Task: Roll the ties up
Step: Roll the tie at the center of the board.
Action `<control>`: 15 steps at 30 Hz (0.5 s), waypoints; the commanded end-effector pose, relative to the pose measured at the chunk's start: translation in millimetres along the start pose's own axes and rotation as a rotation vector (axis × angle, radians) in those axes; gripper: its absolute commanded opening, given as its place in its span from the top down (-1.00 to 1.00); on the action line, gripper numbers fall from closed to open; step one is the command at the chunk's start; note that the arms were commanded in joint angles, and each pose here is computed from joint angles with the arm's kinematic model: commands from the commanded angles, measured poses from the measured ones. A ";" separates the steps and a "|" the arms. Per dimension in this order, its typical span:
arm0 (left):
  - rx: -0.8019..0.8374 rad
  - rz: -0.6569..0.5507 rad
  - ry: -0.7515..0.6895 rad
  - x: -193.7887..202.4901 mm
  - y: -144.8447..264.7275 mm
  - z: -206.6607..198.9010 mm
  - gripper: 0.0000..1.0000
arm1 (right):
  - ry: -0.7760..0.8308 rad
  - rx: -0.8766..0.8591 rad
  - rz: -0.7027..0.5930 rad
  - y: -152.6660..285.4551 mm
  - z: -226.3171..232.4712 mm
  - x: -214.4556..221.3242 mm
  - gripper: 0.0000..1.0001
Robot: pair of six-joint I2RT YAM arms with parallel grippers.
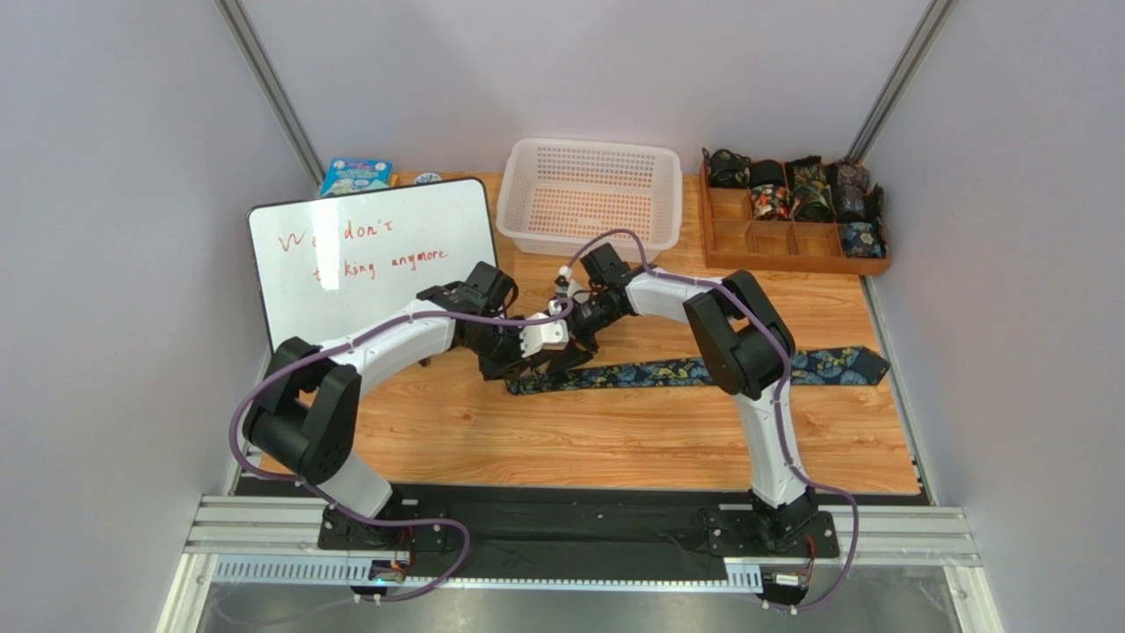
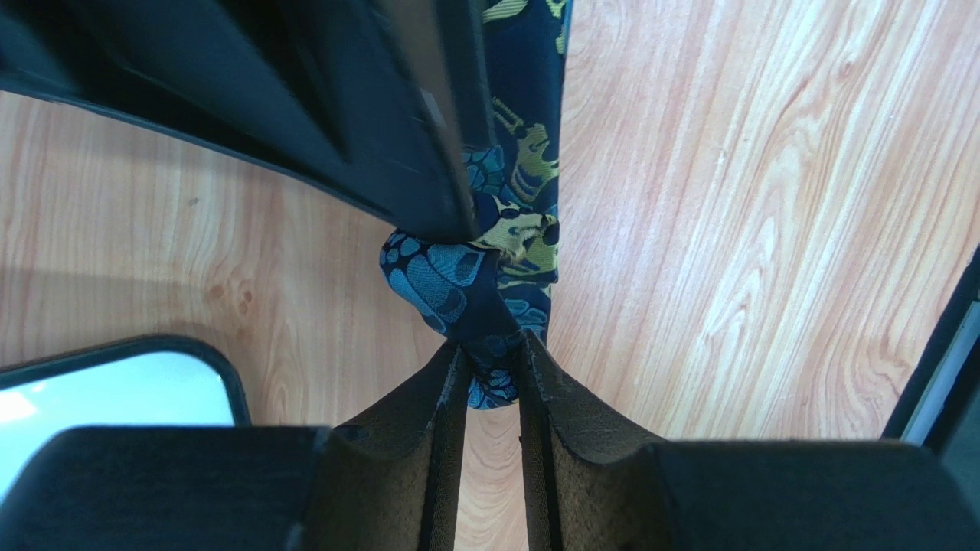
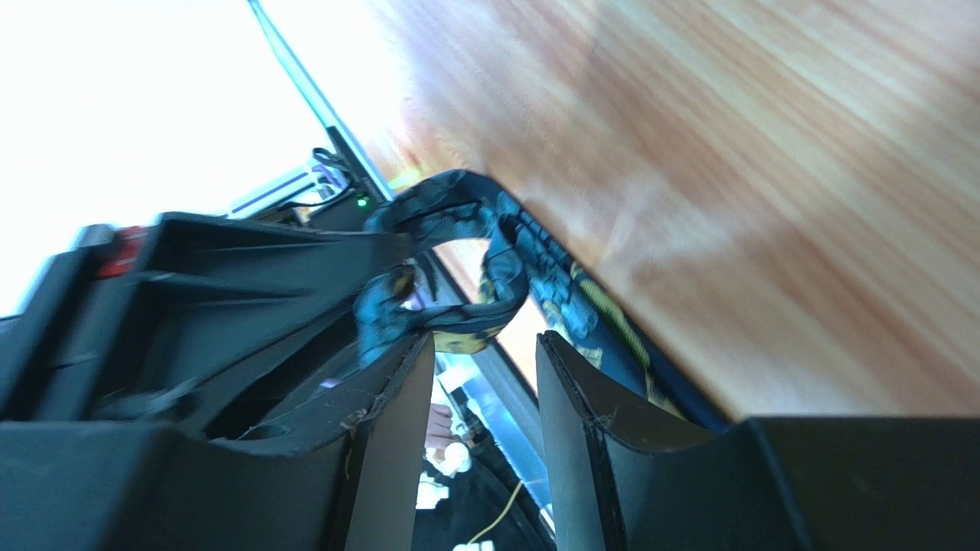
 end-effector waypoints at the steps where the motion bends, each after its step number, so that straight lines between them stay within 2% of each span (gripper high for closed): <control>1: 0.019 -0.052 -0.015 -18.7 -1.0 1.6 0.46 | 0.024 -0.064 -0.003 32.9 26.3 9.7 0.12; 15: 0.032 -0.018 -0.036 -27.9 -25.3 1.6 0.37 | -0.007 -0.042 0.012 36.2 8.9 16.9 0.11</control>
Point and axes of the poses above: each gripper's point midway between its finger pads, its own y axis back along the fingers, its own z axis along the line the jaws close on, x = y × z, the point moved 2 cm from there along y, back along the fingers, and after that the axes turned 15 degrees about -y, right-handed, at the moved point
